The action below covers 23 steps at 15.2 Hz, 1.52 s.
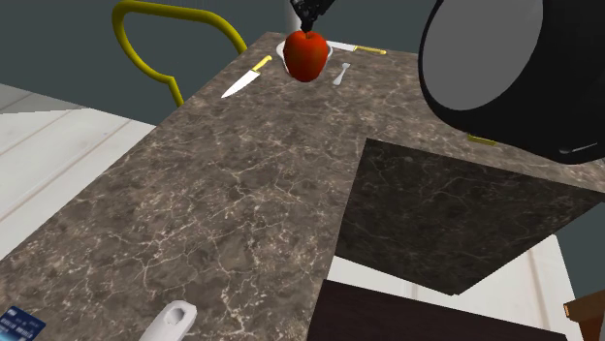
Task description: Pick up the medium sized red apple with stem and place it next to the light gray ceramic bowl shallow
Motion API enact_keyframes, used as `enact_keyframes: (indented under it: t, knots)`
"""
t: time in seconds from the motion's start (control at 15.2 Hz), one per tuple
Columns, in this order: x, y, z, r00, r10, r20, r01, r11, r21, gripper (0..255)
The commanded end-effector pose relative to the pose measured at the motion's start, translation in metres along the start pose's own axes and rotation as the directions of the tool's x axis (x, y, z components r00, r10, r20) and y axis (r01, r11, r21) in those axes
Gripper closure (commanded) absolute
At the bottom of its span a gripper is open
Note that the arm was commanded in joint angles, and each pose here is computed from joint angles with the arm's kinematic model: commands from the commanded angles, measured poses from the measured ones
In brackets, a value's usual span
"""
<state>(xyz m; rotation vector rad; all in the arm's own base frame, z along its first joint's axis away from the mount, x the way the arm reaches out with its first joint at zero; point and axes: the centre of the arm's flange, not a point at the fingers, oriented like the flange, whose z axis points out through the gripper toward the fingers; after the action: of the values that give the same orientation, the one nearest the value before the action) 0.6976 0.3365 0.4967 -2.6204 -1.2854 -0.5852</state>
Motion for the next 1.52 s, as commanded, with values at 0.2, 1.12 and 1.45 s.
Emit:
enact_keyframes:
  t: [0.2,1.12,1.45]
  knots:
    - [-0.011,0.000,0.023,1.000,0.000,-0.001,0.000,1.000,0.000,255]
    - [-0.037,-0.001,0.080,1.000,0.000,-0.001,0.000,1.000,0.000,255]
    - [-0.037,-0.001,0.080,1.000,0.000,-0.001,0.000,1.000,0.000,255]
